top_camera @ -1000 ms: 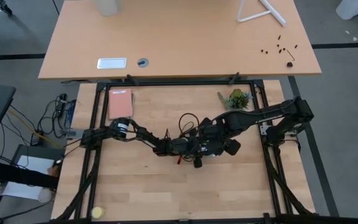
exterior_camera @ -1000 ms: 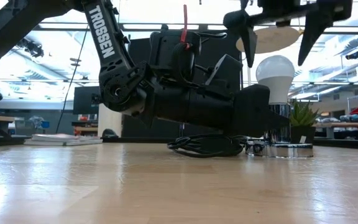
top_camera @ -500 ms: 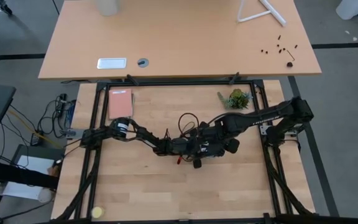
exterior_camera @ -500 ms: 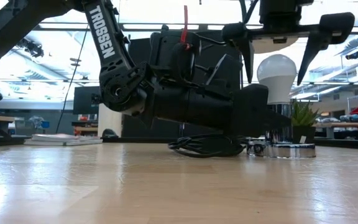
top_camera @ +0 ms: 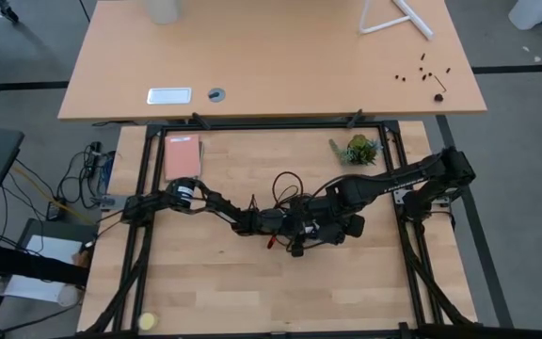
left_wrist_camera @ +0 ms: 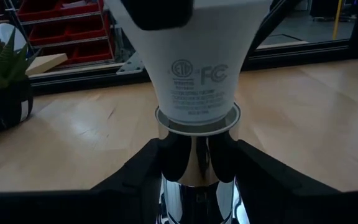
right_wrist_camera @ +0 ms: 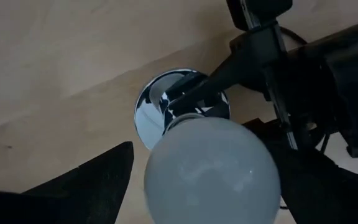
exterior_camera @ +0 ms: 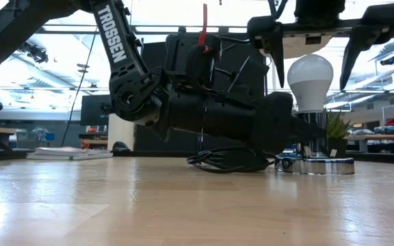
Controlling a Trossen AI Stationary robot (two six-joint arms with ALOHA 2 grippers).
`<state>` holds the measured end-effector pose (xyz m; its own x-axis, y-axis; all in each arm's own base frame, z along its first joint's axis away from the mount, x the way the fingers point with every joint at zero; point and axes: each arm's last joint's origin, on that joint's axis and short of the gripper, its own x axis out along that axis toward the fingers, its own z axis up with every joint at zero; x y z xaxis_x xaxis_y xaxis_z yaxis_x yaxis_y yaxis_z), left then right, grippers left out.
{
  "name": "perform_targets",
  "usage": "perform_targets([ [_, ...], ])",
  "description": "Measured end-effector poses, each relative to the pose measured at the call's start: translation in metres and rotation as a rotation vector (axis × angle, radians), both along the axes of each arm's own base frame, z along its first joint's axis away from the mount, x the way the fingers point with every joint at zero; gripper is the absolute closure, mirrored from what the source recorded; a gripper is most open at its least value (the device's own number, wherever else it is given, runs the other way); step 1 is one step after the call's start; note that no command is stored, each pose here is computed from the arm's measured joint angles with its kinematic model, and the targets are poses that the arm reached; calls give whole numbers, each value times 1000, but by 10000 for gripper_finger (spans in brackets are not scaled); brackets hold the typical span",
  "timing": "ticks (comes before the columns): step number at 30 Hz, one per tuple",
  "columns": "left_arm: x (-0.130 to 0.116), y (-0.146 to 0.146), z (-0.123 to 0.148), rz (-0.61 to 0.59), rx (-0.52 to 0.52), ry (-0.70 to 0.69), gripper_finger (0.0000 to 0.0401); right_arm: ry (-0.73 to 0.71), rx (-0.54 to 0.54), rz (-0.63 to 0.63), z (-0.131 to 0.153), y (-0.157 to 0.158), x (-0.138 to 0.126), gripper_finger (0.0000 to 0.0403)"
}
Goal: Screw lightbulb
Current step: Insert the lightbulb into the lamp
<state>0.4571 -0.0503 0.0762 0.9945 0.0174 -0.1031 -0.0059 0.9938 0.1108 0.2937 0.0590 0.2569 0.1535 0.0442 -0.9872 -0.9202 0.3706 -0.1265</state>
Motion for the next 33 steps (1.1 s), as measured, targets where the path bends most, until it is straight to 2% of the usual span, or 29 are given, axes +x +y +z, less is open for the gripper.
perform_targets([
  [8, 0, 0, 0, 0, 0, 1, 229, -20, 45, 3, -1, -3, 3, 30],
  [13, 0, 0, 0, 0, -2, 3, 229, 16, 37, 11, -15, -6, -1, 30],
  [16, 0, 0, 0, 0, -4, 3, 229, -13, 33, 10, -16, -6, 1, 35],
  [28, 0, 0, -1, 0, -4, 4, 229, -14, 37, 1, -16, -8, 2, 126],
  [33, 0, 0, -1, 1, -5, 4, 229, -14, 39, -1, -16, -8, 2, 139],
])
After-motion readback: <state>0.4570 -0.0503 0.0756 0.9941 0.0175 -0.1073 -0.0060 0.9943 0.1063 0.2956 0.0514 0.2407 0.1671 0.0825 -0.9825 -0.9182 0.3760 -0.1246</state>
